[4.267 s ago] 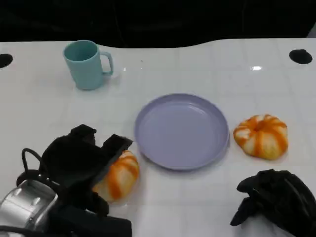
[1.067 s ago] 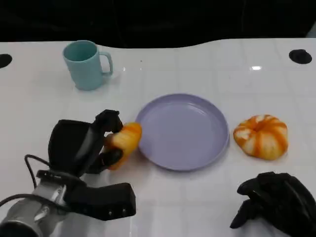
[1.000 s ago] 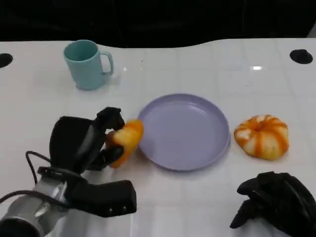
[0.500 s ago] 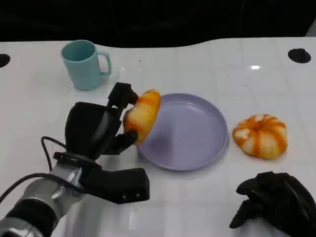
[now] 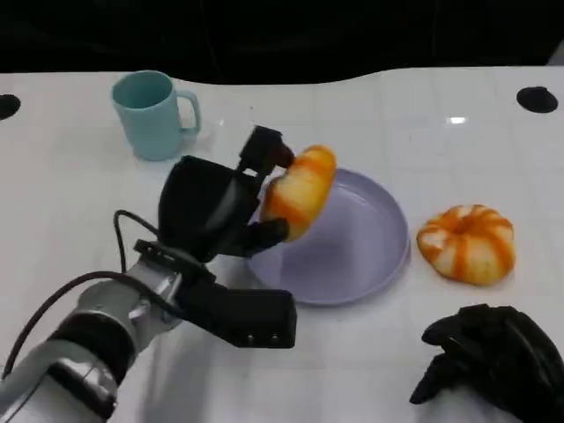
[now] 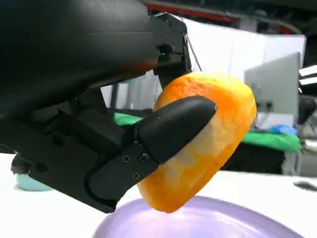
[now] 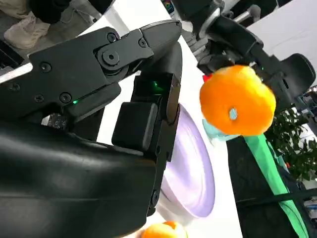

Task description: Grasp the bread from the table and place it into the plate.

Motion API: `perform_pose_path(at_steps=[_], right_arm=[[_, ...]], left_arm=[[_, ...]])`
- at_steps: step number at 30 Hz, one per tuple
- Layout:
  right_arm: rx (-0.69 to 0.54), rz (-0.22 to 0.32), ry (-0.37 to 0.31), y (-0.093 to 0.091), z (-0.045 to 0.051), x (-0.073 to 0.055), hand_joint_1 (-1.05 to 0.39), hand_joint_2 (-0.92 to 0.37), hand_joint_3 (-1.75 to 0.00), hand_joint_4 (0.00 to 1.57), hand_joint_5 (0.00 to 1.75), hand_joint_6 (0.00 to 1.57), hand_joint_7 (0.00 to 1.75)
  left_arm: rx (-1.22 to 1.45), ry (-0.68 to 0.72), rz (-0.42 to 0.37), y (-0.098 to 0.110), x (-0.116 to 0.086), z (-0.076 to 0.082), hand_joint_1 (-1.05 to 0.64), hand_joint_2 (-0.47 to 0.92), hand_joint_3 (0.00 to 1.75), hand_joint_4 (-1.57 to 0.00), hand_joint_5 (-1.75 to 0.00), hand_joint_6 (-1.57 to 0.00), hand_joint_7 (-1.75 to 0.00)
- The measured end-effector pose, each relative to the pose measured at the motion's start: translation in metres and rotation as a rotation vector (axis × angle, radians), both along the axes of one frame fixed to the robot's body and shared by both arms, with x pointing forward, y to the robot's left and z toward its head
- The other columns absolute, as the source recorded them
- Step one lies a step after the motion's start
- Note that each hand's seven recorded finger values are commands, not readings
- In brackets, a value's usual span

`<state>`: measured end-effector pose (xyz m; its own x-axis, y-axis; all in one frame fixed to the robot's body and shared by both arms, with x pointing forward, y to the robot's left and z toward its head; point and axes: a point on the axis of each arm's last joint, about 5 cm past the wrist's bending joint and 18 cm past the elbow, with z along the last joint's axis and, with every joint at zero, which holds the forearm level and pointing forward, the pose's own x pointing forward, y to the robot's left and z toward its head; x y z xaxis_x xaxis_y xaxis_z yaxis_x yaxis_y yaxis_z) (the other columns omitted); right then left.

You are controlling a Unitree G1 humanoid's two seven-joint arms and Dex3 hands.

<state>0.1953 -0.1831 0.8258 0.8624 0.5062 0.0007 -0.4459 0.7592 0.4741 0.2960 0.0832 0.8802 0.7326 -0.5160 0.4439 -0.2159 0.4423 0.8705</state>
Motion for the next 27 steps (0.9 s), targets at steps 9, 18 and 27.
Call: perform_pose_path(at_steps=[9,18,27], right_arm=[[-0.008,-0.001,-0.007,0.001,0.0018,0.001,-0.76,-0.76,0.00,1.57,0.35,1.57,0.11],[-0.008,-0.001,-0.009,0.001,0.0020,0.001,-0.76,-0.76,0.00,1.57,0.37,1.57,0.13],[-0.010,-0.001,-0.016,0.001,0.0030,-0.001,-0.75,-0.76,0.00,1.57,0.35,1.57,0.12]], left_arm=[[0.132,0.058,-0.025,-0.016,0.003,0.003,-1.05,0.92,1.33,-1.57,-1.75,-1.36,-1.75],[0.288,0.182,-0.064,-0.017,0.007,0.008,-1.05,0.92,1.04,-1.05,-1.75,-0.76,-1.75],[0.366,0.233,-0.090,-0.017,0.011,0.013,-1.05,0.92,0.92,-0.39,-1.75,-0.02,-1.75]])
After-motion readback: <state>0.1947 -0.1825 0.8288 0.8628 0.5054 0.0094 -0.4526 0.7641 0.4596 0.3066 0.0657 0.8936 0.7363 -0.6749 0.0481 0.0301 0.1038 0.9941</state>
